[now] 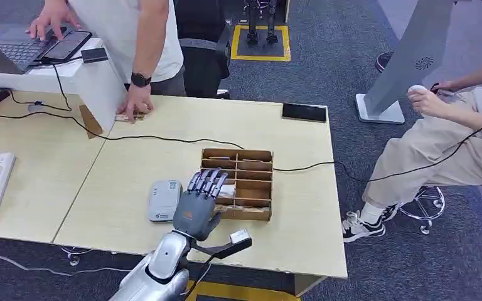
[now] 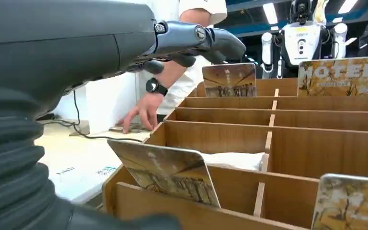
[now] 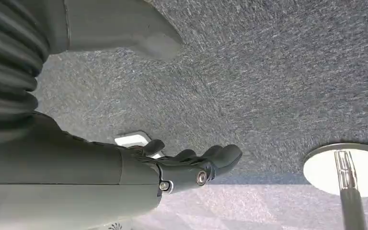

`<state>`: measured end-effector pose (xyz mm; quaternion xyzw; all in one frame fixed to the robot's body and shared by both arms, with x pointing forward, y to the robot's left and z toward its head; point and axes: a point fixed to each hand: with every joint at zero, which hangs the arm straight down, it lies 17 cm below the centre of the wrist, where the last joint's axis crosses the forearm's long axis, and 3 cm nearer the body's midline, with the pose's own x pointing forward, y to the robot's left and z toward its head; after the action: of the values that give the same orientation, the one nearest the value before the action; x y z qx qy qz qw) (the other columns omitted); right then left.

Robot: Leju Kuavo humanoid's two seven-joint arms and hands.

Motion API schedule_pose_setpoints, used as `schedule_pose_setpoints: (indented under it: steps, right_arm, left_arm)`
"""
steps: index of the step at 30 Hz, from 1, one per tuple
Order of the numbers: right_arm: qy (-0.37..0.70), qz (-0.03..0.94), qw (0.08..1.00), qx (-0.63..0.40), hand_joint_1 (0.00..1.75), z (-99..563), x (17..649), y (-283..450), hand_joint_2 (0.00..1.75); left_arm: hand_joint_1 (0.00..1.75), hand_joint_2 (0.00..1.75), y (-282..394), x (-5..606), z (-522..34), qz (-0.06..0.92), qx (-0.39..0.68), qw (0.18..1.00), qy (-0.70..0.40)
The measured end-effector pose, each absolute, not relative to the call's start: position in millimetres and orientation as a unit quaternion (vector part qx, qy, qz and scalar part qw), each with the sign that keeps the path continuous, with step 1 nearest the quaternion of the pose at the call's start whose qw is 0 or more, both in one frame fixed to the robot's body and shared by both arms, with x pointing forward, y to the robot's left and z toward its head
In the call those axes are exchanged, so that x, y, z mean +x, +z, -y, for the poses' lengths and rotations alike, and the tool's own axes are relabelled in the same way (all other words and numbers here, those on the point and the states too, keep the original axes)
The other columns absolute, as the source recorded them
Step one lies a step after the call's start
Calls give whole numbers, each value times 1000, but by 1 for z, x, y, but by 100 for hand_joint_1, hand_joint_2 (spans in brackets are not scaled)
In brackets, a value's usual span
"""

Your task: Pass the card to the sensor for recognition and then transmit it.

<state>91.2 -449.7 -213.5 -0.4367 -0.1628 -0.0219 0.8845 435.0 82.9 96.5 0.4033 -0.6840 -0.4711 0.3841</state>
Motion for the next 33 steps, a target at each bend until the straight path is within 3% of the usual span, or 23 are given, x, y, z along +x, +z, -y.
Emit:
schedule_pose_setpoints:
  steps: [33]
  right_arm:
    - [-16,175,882,-438,0,455,100,-211,175]
  left_arm:
    - [175,175,57,433,-64,673,330,405,-524]
